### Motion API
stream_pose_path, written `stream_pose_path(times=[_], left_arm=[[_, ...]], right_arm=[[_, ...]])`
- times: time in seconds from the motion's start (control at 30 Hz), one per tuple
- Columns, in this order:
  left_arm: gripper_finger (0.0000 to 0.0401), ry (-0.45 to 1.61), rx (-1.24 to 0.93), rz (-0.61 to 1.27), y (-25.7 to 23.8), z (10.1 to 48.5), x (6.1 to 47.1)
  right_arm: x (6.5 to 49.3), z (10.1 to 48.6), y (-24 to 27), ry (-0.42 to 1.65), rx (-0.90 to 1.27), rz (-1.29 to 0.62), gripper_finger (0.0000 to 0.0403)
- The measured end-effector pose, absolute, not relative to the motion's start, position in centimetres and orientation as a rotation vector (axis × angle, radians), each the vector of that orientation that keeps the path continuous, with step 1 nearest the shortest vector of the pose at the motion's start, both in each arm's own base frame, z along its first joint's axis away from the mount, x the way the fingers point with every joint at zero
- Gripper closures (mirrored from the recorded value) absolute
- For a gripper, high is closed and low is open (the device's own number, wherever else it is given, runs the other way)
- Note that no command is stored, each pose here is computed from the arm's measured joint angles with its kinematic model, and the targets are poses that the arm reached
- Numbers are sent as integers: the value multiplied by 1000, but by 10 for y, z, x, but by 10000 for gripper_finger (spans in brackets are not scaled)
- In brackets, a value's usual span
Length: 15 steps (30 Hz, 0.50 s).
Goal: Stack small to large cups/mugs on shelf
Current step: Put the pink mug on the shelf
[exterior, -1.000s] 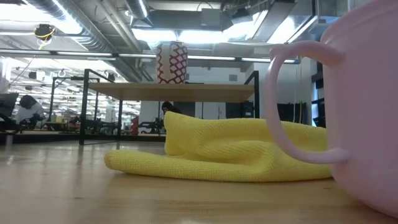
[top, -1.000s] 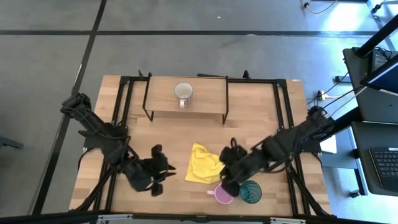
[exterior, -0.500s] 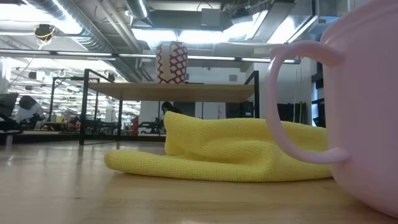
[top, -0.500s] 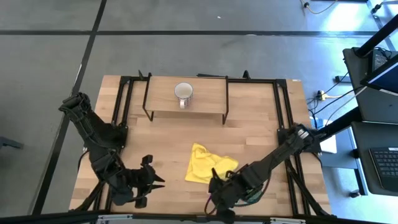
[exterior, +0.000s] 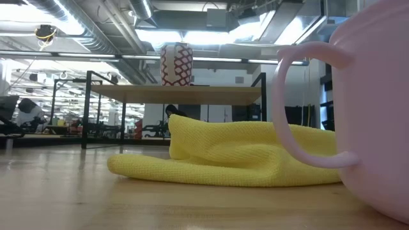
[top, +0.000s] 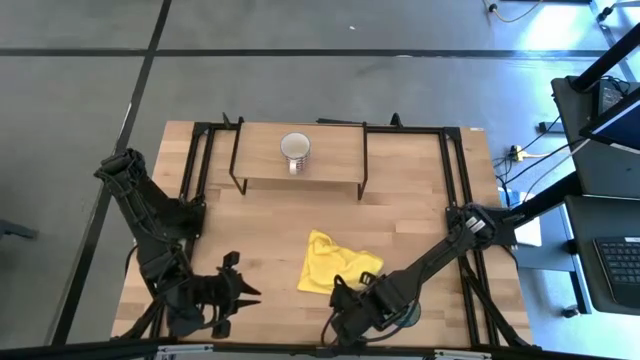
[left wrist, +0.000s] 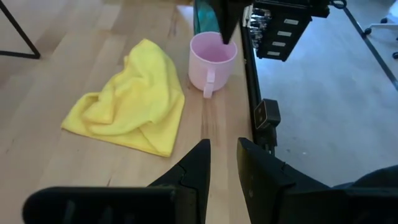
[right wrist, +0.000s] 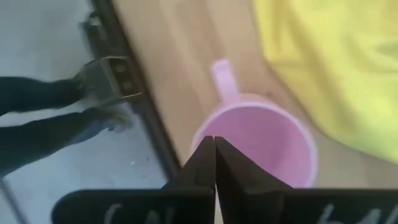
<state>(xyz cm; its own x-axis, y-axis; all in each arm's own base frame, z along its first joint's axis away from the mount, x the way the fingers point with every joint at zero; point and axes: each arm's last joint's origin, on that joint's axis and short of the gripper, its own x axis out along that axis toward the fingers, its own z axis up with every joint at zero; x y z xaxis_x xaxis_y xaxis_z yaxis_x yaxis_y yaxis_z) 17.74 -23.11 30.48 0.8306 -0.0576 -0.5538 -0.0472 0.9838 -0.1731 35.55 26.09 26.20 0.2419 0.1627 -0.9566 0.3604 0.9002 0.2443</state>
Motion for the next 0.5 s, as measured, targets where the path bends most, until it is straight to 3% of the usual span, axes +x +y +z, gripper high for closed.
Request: stream_pose_path(times=[0.5], left_arm=[[328, 574, -170, 19, -230, 305, 177]], right_arm=[[354, 248, 260, 1405, 429, -190, 403]])
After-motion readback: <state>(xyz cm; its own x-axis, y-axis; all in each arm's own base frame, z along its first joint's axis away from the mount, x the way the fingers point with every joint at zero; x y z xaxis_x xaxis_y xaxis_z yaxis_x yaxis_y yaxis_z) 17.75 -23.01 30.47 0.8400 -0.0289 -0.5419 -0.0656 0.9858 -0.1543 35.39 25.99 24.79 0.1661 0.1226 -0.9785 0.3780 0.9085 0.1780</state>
